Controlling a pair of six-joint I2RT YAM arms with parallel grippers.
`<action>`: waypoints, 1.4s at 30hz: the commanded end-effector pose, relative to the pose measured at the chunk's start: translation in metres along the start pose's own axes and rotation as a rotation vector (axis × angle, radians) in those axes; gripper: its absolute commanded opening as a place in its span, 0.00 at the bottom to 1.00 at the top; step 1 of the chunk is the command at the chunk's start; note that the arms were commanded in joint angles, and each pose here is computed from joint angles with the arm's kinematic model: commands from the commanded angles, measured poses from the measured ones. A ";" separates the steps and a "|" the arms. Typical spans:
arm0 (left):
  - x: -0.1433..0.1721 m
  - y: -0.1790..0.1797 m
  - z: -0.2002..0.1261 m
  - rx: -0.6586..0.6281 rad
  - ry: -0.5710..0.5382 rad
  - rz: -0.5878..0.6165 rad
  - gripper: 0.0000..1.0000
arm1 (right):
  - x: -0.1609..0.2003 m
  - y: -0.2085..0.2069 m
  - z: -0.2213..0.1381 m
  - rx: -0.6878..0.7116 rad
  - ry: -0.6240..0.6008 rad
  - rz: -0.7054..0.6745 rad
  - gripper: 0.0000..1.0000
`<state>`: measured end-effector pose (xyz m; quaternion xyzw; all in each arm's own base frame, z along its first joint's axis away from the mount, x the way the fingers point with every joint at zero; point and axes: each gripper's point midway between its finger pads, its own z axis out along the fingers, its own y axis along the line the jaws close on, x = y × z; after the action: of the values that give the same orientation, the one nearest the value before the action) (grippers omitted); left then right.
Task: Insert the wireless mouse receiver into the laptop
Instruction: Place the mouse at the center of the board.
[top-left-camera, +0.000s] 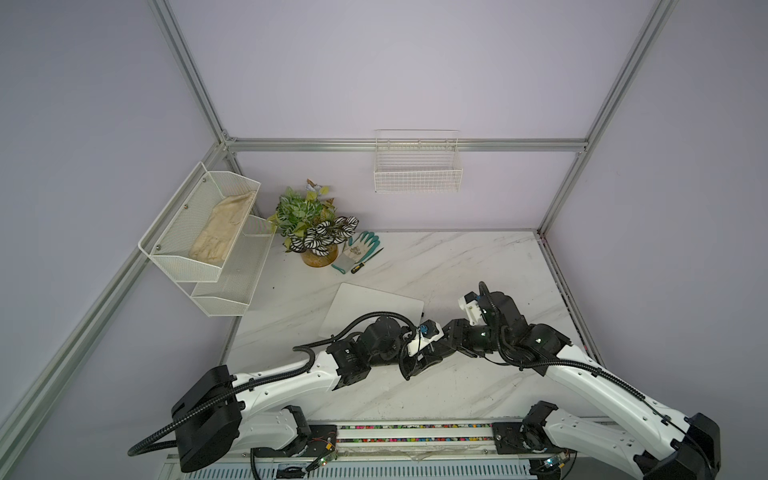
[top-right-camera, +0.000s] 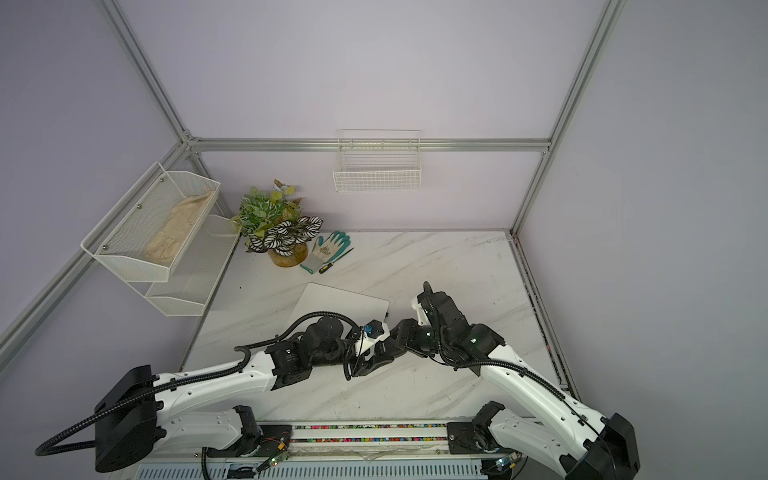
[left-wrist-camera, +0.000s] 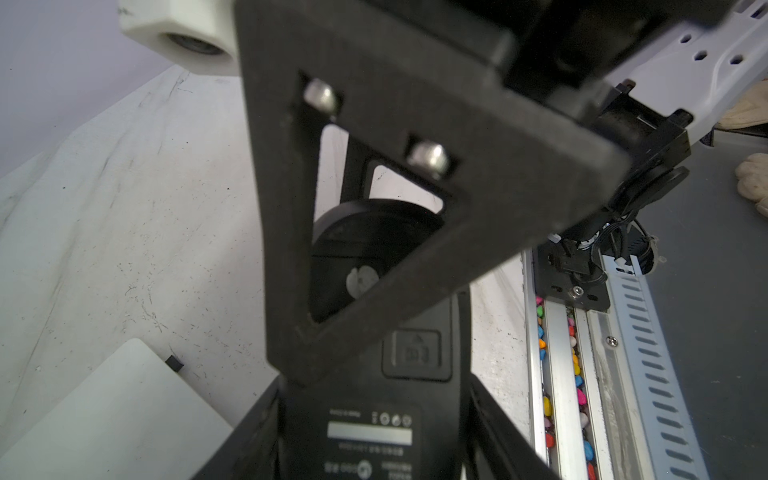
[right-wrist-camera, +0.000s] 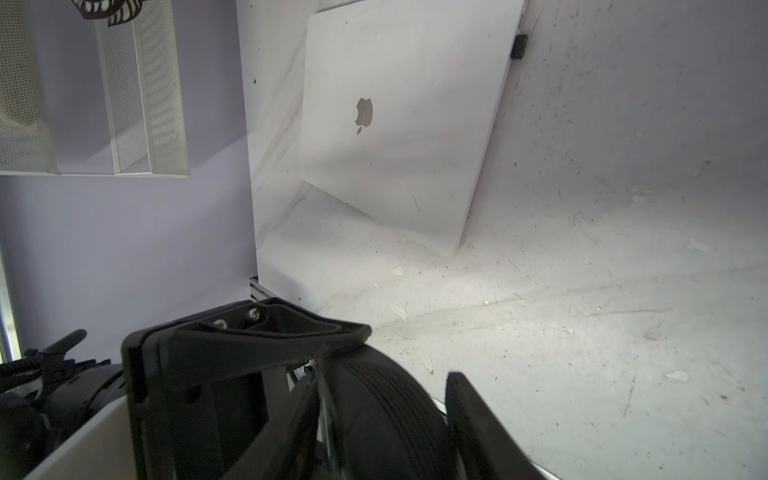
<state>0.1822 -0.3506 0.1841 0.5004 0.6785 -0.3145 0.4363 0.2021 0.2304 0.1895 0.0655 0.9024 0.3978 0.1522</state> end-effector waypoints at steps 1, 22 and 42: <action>-0.029 0.003 0.000 -0.003 -0.086 0.009 0.34 | -0.004 0.008 0.001 -0.036 -0.017 0.006 0.46; -0.020 0.022 -0.060 -0.199 -0.109 -0.084 1.00 | -0.041 -0.020 0.001 0.336 -0.008 -0.358 0.22; -0.015 0.027 -0.175 -0.389 -0.298 -0.249 1.00 | -0.091 -0.055 0.063 0.809 -0.144 -1.118 0.24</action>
<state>0.1567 -0.2000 0.2861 0.2823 0.6910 -0.3089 0.5894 0.2995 0.2157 0.1279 -0.3078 0.8898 -0.0639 0.3309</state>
